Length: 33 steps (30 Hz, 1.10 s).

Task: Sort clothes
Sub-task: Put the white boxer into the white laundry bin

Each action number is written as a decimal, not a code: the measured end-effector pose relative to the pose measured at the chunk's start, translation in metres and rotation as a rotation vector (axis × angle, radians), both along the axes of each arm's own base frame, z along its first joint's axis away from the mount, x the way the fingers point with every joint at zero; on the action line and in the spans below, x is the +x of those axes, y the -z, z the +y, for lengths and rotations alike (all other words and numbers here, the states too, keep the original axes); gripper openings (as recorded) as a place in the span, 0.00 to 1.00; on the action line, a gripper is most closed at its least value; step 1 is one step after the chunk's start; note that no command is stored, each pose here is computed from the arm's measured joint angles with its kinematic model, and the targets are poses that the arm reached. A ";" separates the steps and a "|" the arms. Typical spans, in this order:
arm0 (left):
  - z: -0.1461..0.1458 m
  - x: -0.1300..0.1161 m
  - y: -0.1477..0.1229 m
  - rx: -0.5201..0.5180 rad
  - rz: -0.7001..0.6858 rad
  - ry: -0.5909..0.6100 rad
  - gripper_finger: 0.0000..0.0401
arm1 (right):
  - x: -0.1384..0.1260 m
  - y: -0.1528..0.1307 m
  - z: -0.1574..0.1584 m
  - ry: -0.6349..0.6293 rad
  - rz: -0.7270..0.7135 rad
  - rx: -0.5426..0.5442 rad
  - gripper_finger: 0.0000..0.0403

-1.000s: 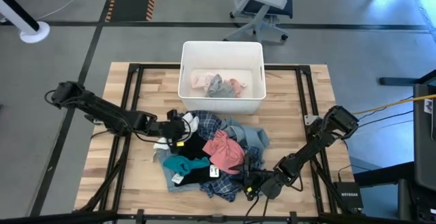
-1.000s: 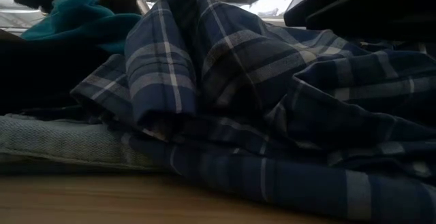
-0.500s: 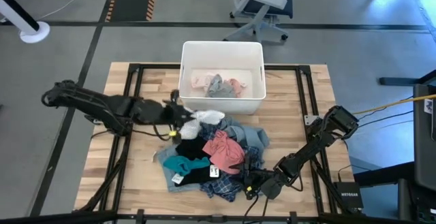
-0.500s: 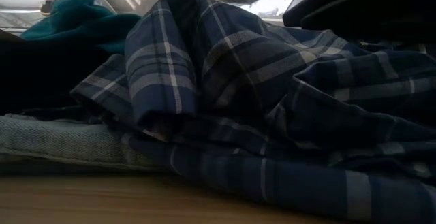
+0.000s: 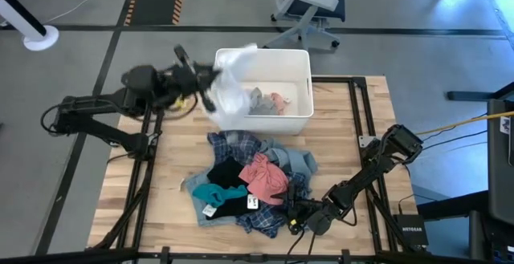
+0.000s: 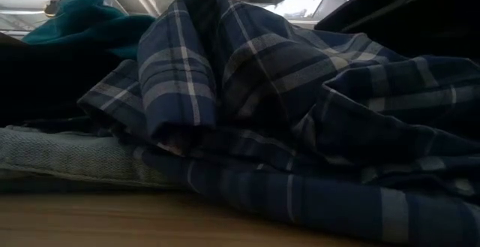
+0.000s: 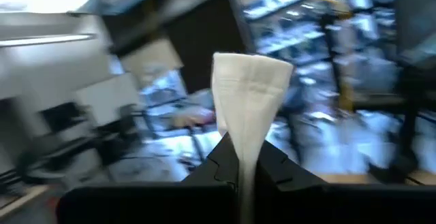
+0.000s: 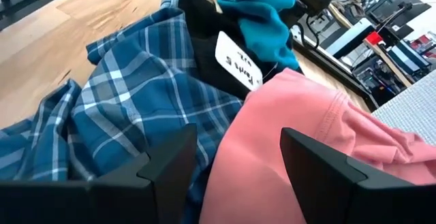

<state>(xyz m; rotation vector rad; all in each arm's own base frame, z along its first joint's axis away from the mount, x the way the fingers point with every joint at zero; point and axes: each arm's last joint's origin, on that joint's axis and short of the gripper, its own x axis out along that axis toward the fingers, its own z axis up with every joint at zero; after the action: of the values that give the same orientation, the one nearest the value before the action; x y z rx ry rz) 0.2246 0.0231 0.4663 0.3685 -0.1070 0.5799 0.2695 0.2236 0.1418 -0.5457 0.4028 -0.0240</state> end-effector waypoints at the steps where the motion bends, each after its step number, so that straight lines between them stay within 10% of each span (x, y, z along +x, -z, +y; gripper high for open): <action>1: 0.006 -0.001 -0.001 0.001 -0.015 -0.029 0.01 | 0.000 0.000 0.000 0.001 0.003 -0.001 0.58; 8: 0.048 -0.002 0.005 -0.038 -0.016 -0.188 0.02 | -0.001 0.001 0.000 0.001 0.010 -0.007 0.58; 16: 0.078 0.029 0.028 -0.174 -0.013 -0.015 0.02 | -0.001 0.002 -0.001 0.001 0.021 -0.016 0.58; 33: 0.100 0.079 0.093 -0.369 0.232 -0.040 0.07 | -0.001 0.003 -0.001 -0.003 0.028 -0.003 0.58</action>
<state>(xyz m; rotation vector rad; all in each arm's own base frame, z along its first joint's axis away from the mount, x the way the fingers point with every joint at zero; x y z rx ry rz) 0.3038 0.1226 0.3736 0.0770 0.2293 0.5795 0.2681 0.2230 0.1390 -0.5503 0.4294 -0.0145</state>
